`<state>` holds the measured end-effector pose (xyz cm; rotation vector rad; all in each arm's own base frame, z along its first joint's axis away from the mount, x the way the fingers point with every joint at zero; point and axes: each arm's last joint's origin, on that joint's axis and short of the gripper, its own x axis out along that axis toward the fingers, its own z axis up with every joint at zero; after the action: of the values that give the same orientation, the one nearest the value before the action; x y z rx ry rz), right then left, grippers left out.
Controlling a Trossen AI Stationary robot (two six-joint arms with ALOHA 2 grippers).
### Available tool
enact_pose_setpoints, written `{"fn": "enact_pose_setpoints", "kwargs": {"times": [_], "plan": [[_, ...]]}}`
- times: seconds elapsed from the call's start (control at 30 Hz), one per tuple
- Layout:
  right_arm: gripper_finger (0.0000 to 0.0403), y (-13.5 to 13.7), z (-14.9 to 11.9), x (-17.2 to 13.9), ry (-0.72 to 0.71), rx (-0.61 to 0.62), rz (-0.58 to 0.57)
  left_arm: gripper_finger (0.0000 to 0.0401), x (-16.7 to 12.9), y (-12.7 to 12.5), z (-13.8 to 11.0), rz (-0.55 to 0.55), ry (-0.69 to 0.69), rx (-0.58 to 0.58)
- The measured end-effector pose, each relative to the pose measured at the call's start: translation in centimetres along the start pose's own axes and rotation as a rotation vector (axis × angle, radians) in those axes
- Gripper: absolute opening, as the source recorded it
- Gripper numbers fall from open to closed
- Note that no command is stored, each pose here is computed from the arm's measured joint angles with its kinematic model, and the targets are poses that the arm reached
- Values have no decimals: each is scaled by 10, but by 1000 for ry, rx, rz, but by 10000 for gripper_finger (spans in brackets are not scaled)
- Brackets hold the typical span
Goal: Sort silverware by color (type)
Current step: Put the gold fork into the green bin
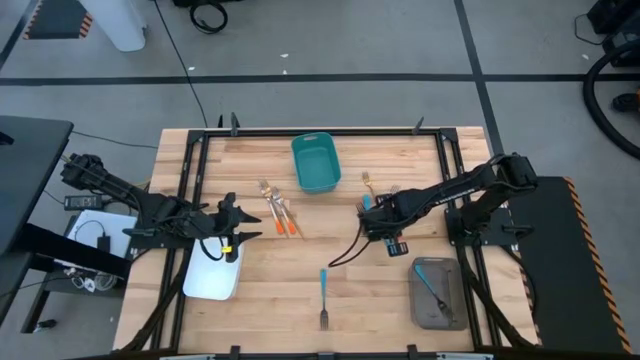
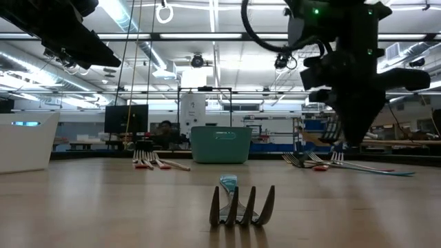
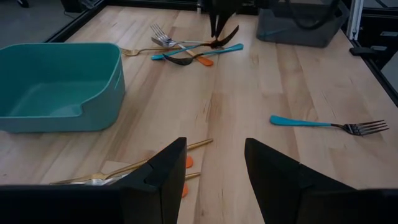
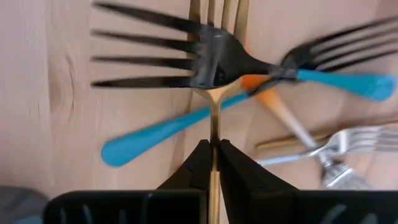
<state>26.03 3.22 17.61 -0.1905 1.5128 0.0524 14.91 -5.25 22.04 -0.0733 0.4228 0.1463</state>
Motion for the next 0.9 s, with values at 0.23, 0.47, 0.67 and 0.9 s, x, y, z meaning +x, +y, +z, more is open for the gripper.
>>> {"fn": "enact_pose_setpoints", "kwargs": {"times": [0.23,0.47,0.67,0.9], "plan": [[27,-6,-11,7,83,20,35,172,0,0,0,0,0,0],[27,-8,-23,7,196,52,114,172,0,0,0,0,0,1],[27,-13,-35,4,314,109,155,172,0,0,0,0,0,2],[27,-16,-40,5,399,171,175,172,0,0,0,0,0,8]]}}
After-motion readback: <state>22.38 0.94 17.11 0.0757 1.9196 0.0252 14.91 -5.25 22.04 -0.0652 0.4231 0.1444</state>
